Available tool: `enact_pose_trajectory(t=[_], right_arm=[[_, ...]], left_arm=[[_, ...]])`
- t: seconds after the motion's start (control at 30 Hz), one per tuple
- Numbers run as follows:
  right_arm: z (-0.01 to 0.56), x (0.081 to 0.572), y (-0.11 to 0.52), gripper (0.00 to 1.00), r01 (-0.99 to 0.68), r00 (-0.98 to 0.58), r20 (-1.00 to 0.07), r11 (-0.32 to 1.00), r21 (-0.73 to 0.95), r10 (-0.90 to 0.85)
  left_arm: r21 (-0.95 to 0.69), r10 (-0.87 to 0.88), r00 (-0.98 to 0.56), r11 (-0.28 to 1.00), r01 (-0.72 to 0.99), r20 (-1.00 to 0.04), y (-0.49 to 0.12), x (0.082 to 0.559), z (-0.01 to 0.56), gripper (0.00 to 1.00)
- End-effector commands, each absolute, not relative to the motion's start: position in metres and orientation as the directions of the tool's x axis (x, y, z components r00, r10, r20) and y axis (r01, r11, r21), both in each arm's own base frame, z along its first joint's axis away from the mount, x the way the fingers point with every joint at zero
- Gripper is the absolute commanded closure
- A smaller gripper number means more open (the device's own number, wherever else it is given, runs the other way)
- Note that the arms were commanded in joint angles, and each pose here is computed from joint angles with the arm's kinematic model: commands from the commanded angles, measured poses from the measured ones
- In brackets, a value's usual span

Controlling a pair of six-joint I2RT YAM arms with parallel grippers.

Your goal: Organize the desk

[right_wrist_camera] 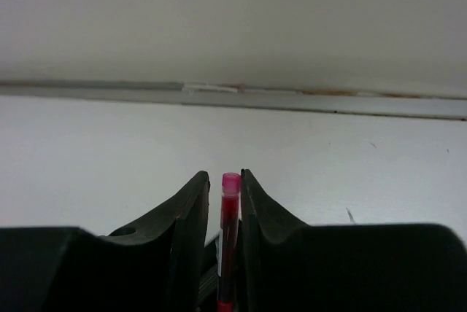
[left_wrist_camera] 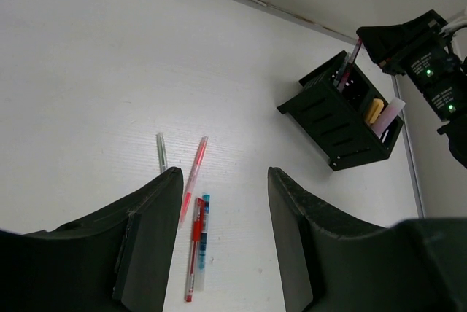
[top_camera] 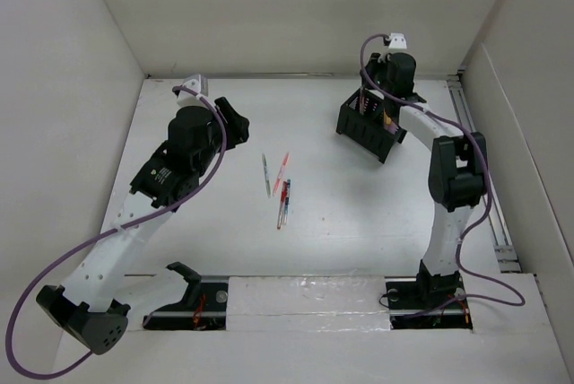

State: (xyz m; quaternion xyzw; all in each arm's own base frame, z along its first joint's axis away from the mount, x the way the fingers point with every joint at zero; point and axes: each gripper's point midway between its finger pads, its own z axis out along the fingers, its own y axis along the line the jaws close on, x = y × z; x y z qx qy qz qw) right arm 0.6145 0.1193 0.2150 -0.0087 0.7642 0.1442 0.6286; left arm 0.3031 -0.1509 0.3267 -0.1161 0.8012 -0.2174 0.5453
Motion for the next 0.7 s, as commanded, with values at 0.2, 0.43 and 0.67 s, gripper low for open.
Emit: enact_pose_trajectory(t=[0.2, 0.43, 0.67], right_arm=[[0.297, 0.572, 0.119, 0.5, -0.262, -0.04, -0.982, 0.946, 0.19, 0.186], [0.285, 0.503, 0.185, 1.0, -0.382, -0.113, -0.989, 0.915, 0.129, 0.092], [0.166, 0.402, 0.293, 0.94, -0.557, -0.413, -0.9, 0.82, 0.131, -0.137]], left_arm=[[-0.482, -0.433, -0.335, 0.873, 0.074, -0.837, -0.151, 0.307, 0.348, 0.54], [-0.481, -0.422, -0.339, 0.87, 0.11, -0.841, -0.156, 0.305, 0.351, 0.54], [-0.481, -0.418, -0.348, 0.868, 0.119, -0.839, -0.156, 0.301, 0.345, 0.54]])
